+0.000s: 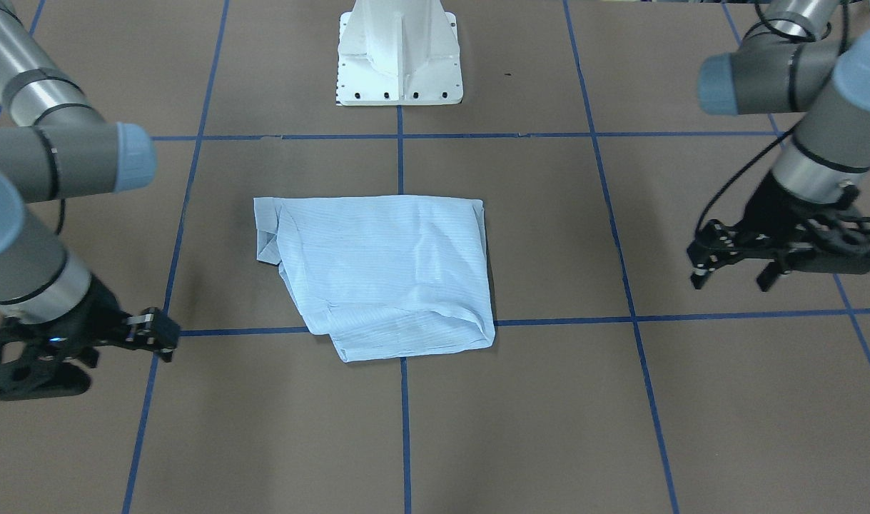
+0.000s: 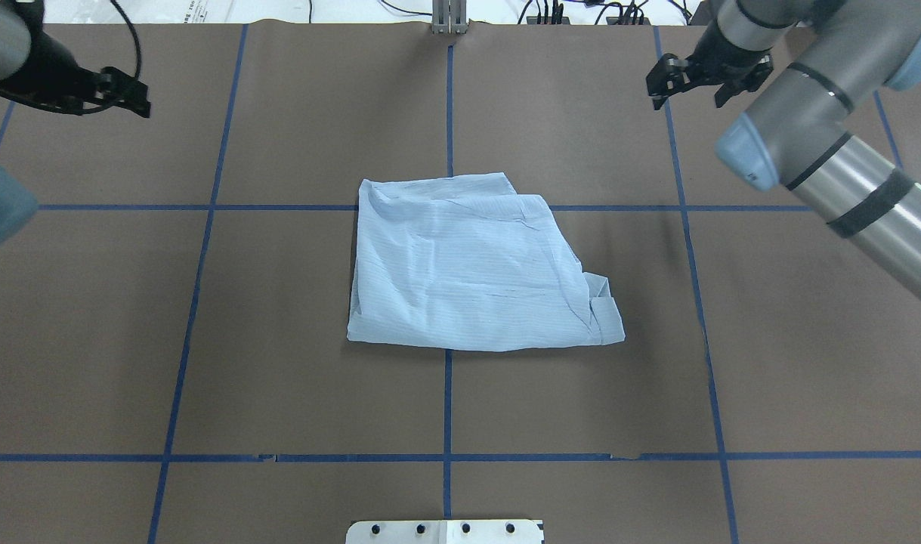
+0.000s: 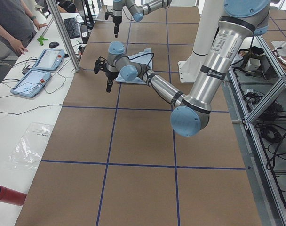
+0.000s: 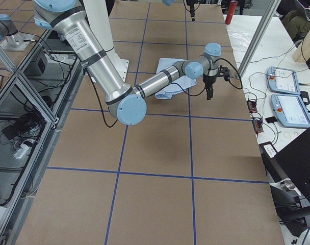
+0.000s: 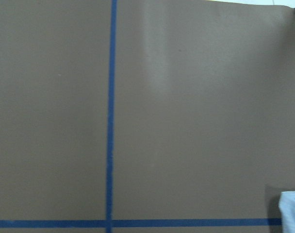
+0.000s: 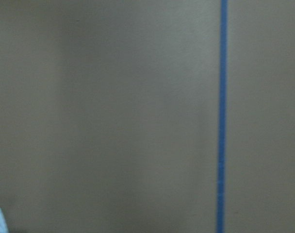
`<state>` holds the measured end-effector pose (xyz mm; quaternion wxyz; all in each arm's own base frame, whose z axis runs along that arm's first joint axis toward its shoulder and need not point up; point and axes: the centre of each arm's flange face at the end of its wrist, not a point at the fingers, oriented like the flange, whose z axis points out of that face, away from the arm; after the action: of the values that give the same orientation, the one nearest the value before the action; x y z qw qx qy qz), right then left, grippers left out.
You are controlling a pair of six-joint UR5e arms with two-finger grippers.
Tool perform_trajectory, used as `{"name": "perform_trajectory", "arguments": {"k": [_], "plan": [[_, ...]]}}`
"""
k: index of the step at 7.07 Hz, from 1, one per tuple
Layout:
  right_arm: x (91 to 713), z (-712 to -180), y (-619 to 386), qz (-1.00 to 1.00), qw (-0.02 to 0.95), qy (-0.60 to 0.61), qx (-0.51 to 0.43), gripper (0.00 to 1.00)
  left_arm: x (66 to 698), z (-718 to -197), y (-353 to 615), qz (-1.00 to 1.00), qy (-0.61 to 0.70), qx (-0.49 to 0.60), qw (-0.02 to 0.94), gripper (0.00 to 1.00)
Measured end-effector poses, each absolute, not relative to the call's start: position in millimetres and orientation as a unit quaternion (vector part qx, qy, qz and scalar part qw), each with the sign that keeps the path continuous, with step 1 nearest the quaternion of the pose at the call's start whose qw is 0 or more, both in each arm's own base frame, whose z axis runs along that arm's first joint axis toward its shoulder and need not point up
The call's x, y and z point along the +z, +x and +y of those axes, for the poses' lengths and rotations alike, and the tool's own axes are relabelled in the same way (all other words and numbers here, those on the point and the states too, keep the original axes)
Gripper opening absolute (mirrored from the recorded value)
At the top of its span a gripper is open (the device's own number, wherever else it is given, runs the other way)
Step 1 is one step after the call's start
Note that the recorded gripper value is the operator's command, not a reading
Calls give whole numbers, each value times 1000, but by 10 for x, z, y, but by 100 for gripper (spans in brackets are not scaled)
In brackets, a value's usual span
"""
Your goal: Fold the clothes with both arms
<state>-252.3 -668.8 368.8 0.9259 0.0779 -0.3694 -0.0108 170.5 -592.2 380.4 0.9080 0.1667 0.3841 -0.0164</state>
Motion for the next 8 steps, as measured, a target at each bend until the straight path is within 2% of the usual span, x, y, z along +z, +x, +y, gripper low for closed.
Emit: {"name": "perform_trajectory", "arguments": {"k": [2,4,6,8], "plan": [[4713,-6589,-1252,-371,924,71,-67,100,4416,-5918,561,332,174,36,927,100],[5580,-6218,-197,-365,922,62,-114,100,5209,-5504,-208,323,156,85,930,100],[6221,-5757,332,-368,922,28,-119,100,5810,-5031,-582,319,137,108,931,100],[6634,-5381,630,-374,923,11,-92,100,5973,-4888,-678,320,141,103,931,100]]}}
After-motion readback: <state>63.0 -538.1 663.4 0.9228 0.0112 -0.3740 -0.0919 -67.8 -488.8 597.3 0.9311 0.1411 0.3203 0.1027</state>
